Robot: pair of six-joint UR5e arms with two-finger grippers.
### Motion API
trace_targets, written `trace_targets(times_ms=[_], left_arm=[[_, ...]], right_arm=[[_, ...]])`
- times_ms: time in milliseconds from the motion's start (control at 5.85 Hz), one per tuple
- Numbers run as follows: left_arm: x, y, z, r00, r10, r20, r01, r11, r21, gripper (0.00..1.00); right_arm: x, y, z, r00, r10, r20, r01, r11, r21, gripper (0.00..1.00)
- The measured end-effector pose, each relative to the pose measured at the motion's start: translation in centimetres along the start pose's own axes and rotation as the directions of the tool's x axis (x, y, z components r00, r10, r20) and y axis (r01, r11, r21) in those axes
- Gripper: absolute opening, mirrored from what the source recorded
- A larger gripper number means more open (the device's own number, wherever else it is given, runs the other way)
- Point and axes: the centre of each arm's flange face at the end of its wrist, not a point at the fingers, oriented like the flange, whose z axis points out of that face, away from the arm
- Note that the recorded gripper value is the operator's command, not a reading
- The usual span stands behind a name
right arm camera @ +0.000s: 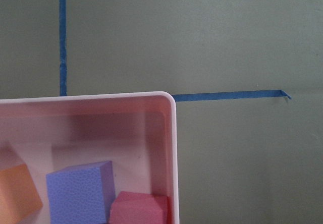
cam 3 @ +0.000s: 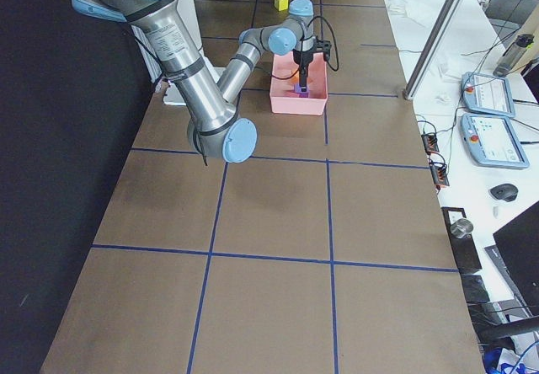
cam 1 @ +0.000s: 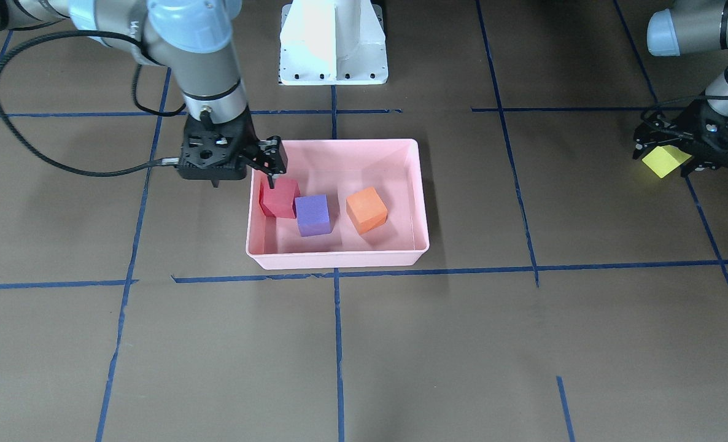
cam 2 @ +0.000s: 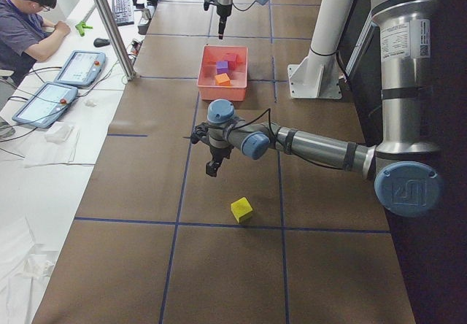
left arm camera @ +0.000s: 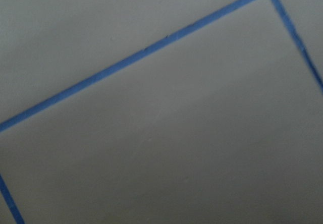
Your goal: Place blocks into pink bin with both arms
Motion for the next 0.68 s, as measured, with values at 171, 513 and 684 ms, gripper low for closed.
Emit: trace_targets(times_ms=[171, 513, 684], left_arm=[[-1.5, 3.3, 1.2, 0.997, 0.079, -0.004, -0.079, 0.996, 0.038, 1.00], [-3.3, 7.9, 2.5, 0.978, 0.207, -0.025, -0.206, 0.977, 0.048, 1.00], [-3.8, 9.5, 2.7, 0.972, 0.232, -0.044, -0.231, 0.972, 0.036, 1.00]], right_arm=[[0.9, 0.0, -0.1, 1.000, -0.007, 0.000, 0.007, 1.000, 0.000, 1.00], [1.4, 0.0, -0.2, 1.000, -0.009, -0.001, 0.009, 1.000, 0.002, 1.00], [1.6, 0.1, -0.2, 1.000, -0.009, -0.003, 0.009, 1.000, 0.004, 1.00]])
